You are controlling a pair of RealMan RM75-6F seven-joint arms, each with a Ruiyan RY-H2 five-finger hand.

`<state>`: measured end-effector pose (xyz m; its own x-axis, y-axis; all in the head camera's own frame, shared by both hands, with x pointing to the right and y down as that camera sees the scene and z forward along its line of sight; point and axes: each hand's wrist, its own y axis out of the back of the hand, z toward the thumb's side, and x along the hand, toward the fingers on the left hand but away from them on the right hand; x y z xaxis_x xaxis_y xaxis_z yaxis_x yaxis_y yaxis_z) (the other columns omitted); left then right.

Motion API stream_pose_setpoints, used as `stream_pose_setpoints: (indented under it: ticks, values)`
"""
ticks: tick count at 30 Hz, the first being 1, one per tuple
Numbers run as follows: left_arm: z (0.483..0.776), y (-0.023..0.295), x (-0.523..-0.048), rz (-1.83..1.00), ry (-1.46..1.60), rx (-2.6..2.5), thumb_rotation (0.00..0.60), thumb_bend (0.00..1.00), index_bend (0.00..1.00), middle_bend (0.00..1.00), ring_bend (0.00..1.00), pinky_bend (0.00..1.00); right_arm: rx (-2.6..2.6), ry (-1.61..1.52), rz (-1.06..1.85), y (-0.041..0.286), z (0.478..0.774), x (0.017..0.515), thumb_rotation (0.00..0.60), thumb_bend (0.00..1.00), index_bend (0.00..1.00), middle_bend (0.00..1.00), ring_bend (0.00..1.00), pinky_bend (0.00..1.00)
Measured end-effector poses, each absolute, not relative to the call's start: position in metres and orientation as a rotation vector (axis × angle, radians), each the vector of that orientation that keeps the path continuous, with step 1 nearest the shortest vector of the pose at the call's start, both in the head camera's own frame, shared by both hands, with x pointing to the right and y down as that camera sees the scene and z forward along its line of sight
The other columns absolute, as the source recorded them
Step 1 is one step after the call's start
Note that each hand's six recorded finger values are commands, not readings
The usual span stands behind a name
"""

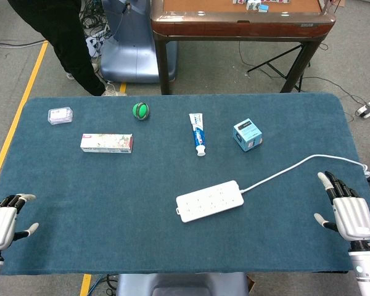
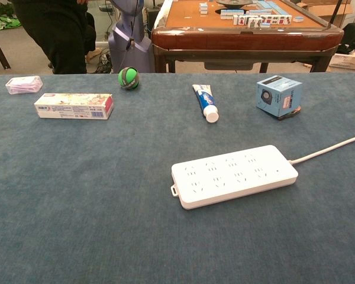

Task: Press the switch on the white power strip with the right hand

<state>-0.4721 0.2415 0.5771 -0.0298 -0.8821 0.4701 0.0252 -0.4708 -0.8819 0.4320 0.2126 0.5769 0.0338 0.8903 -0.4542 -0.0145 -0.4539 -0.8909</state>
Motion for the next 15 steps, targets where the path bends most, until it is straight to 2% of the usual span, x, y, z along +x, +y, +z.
stream_pose_setpoints:
  ticks: [5, 8, 10, 12, 15]
  values:
    - [0.577, 0.241, -0.471, -1.584, 0.938, -1.539, 0.6, 0.11, 0.42, 0.36, 0.3, 0.49, -1.564, -0.912, 1.517, 0.212, 0.579, 0.43, 0.6, 0.0, 0.11, 0.12, 0.16, 0.33]
    - [0.577, 0.241, -0.471, -1.577, 0.94, -1.542, 0.6, 0.11, 0.42, 0.36, 0.3, 0.5, -1.581, -0.905, 1.505, 0.213, 0.583, 0.427, 0.6, 0.03, 0.13, 0.15, 0.19, 0.4]
    - [0.578, 0.241, -0.471, -1.575, 0.938, -1.543, 0.6, 0.11, 0.43, 0.36, 0.3, 0.5, -1.596, -0.888, 1.487, 0.214, 0.587, 0.422, 0.6, 0.07, 0.14, 0.2, 0.24, 0.48]
    - [0.58, 0.242, -0.471, -1.58, 0.932, -1.547, 0.6, 0.11, 0.43, 0.36, 0.3, 0.5, -1.613, -0.87, 1.465, 0.214, 0.59, 0.416, 0.6, 0.12, 0.17, 0.31, 0.4, 0.65]
    - [0.58, 0.242, -0.471, -1.58, 0.928, -1.541, 0.6, 0.11, 0.43, 0.36, 0.3, 0.5, -1.639, -0.822, 1.437, 0.212, 0.598, 0.404, 0.6, 0.15, 0.2, 0.51, 0.67, 0.81]
